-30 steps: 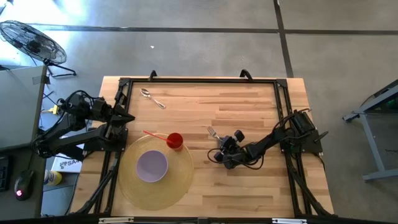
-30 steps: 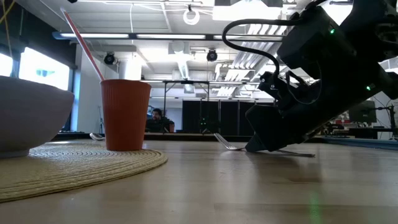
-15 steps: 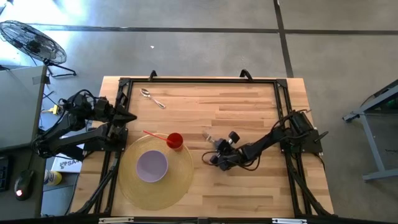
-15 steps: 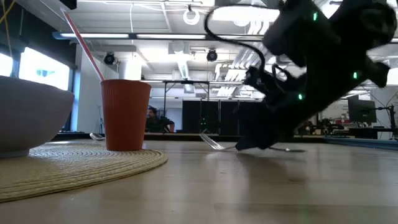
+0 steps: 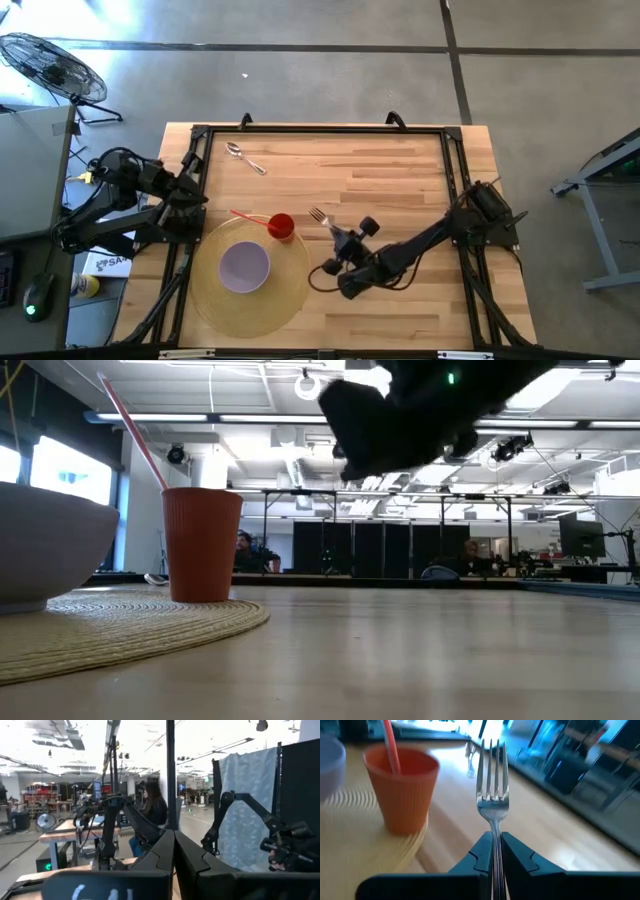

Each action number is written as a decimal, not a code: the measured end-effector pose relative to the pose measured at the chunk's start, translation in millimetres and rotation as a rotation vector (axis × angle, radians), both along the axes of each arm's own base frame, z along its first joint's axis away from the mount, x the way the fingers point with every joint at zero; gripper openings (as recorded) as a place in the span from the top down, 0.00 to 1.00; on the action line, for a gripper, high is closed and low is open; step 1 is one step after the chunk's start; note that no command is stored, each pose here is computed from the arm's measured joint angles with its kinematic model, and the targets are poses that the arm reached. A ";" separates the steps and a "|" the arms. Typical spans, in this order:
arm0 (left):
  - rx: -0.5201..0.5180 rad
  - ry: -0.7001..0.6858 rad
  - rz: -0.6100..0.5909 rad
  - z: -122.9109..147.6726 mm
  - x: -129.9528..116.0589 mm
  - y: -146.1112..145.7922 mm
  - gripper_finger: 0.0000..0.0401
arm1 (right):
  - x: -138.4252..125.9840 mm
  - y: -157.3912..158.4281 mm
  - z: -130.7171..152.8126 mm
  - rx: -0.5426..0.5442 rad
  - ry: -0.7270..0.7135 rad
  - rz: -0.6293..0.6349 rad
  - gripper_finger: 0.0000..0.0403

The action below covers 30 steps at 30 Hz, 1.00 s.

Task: Pick & Place Utensil
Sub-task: Put the silver fork into the purple bowl on the brown mat

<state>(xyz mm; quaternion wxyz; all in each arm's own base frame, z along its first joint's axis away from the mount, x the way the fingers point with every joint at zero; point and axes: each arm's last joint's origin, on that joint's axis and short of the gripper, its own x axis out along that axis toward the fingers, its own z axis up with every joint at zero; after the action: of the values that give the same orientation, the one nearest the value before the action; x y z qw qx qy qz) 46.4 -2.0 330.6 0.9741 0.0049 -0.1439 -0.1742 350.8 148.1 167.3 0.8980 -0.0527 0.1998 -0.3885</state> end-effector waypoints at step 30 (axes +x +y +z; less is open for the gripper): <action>0.094 0.058 0.060 -10.9 110.1 -42.4 1.00 | 27.6 21.8 76.3 -0.217 -0.223 -0.113 0.97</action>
<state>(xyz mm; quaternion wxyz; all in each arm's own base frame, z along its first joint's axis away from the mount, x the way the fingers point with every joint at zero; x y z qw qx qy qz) 156.6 -44.4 319.6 0.9814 0.0500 -0.1069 -0.1517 378.4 169.9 243.6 0.8802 -0.0945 0.0585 -0.4614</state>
